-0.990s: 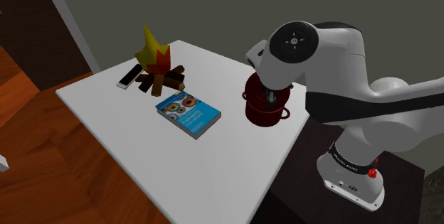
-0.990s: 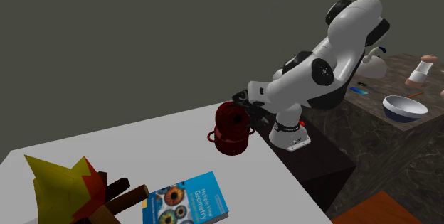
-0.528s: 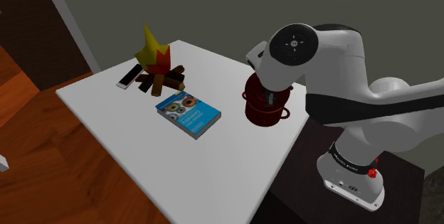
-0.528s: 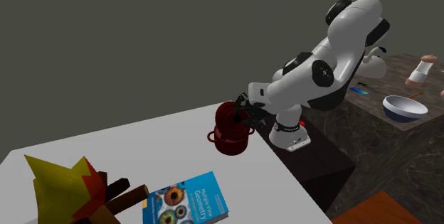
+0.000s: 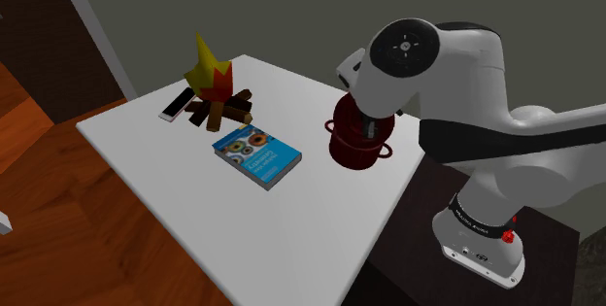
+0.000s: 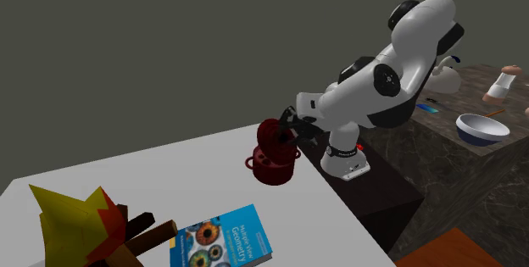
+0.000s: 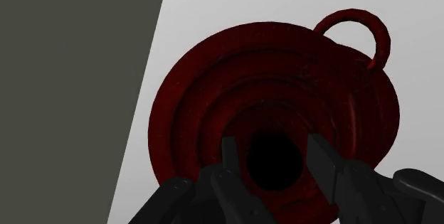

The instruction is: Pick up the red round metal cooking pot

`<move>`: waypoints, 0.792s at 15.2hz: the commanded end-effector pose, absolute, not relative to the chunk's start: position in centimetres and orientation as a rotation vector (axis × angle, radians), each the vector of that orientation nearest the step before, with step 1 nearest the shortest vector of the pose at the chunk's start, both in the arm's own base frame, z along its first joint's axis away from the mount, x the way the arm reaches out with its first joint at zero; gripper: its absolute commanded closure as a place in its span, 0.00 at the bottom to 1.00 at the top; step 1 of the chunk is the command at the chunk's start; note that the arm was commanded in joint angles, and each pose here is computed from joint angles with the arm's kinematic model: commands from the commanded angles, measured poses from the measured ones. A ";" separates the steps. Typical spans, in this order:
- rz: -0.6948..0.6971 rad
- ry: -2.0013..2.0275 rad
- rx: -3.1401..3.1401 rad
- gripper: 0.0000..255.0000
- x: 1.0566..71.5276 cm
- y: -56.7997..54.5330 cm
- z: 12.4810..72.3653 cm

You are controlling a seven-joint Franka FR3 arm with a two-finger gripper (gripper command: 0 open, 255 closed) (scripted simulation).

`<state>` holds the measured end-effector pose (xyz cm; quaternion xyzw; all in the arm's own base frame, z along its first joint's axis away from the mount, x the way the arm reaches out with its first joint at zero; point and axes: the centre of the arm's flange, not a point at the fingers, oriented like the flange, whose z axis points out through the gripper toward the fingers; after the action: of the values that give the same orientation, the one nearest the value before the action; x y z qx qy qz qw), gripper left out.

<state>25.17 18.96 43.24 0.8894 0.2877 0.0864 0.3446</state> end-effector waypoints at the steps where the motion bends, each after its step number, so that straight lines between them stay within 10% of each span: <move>1: 0.227 0.747 2.309 1.00 25.2 19.0 44.3; 12: 0.227 0.747 2.309 1.00 25.2 19.0 49.7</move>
<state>25.27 18.97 49.31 0.8895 0.2877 0.0862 0.3444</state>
